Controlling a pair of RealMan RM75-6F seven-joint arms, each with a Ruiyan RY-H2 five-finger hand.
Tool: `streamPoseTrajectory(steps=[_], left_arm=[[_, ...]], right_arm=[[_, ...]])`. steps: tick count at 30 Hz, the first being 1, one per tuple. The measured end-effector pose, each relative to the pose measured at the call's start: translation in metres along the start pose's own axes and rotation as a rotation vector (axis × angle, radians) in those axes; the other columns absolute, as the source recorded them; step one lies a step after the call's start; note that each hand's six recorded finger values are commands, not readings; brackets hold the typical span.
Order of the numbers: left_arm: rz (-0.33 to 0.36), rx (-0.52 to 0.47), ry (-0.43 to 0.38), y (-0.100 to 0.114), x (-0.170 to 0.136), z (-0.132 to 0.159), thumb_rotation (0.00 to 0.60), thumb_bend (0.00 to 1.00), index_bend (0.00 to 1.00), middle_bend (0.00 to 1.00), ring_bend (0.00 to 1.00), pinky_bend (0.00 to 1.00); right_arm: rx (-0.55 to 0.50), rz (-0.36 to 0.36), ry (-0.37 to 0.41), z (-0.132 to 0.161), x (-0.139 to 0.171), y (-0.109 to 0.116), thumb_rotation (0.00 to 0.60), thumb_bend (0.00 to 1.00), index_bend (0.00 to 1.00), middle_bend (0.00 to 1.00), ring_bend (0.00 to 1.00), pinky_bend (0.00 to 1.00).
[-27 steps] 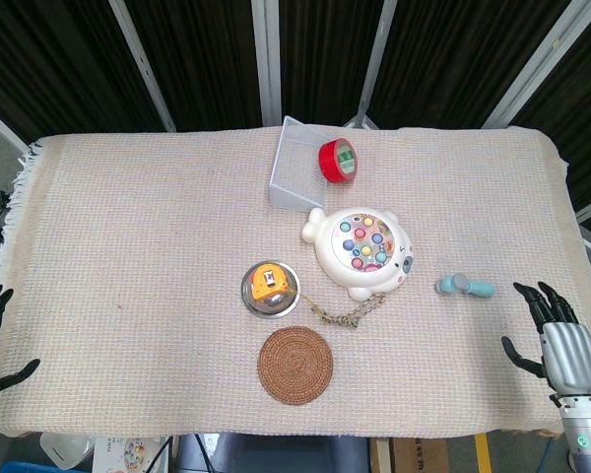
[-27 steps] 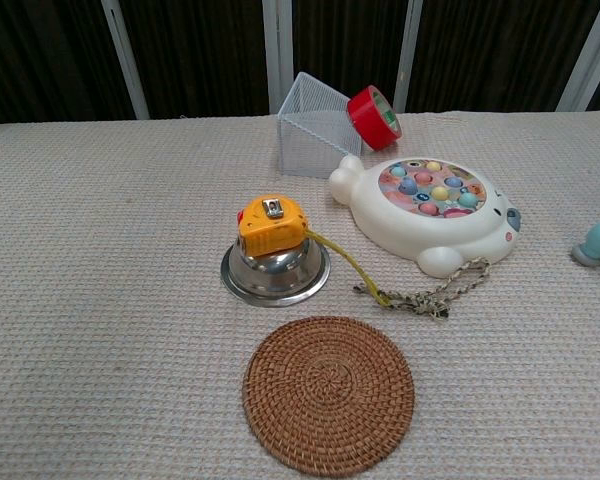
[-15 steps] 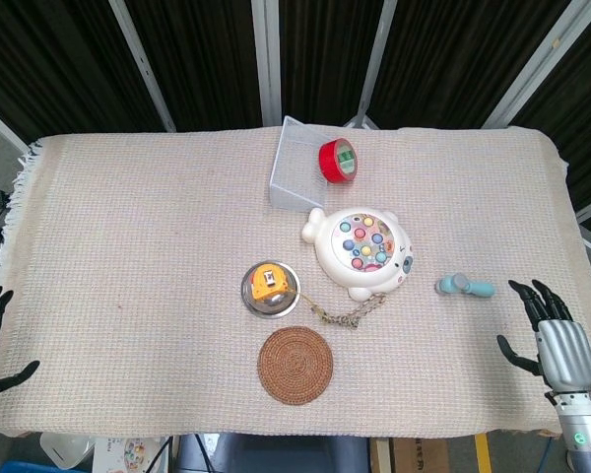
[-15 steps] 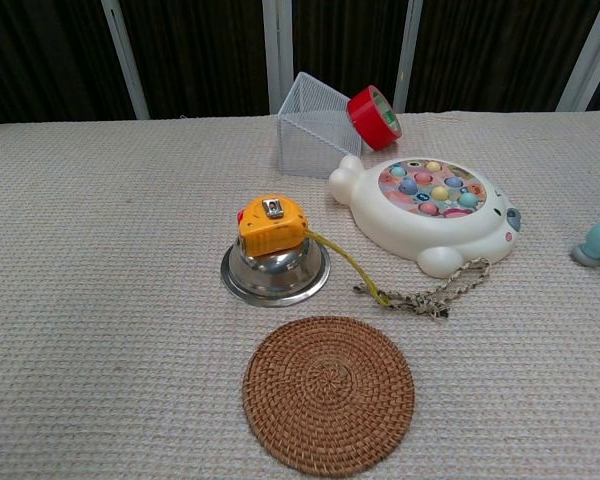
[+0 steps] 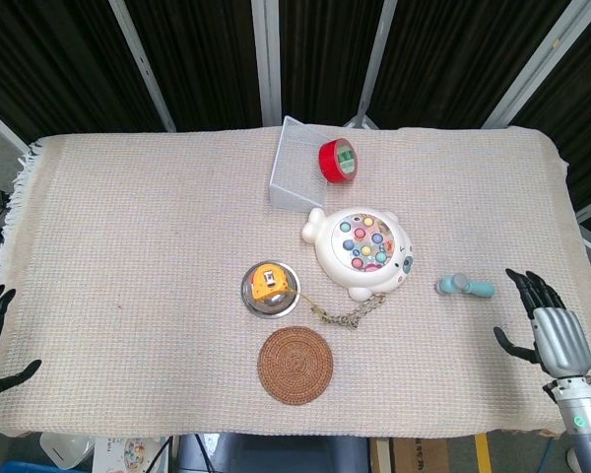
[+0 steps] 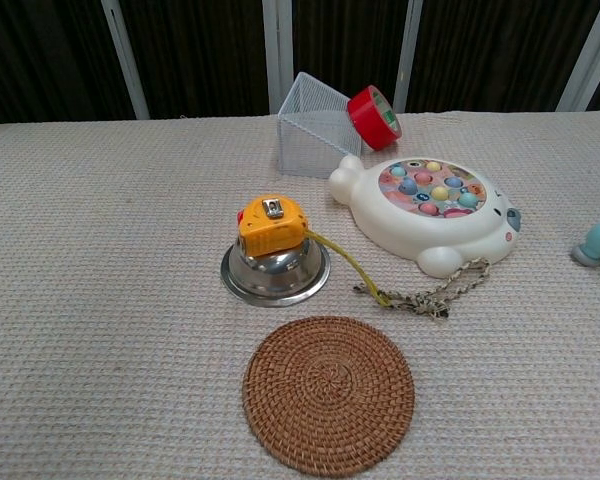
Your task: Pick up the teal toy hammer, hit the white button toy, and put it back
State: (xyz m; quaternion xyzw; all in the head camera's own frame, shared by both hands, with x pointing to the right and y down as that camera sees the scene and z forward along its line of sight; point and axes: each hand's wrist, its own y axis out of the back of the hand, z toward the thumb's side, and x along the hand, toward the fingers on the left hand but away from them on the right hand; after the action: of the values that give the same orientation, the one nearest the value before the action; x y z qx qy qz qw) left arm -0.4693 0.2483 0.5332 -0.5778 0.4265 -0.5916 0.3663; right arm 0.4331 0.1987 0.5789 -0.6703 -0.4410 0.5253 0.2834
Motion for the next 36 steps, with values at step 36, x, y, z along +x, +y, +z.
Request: streamPoseTrajectory(steps=[36], left_arm=[[-0.030, 0.026, -0.027, 0.002, 0.008, 0.013, 0.600, 0.10, 0.03, 0.00, 0.00, 0.00]], right_arm=[[0.014, 0.311, -0.095, -0.036, -0.110, -0.076, 0.600, 0.53, 0.29, 0.22, 0.11, 0.15]])
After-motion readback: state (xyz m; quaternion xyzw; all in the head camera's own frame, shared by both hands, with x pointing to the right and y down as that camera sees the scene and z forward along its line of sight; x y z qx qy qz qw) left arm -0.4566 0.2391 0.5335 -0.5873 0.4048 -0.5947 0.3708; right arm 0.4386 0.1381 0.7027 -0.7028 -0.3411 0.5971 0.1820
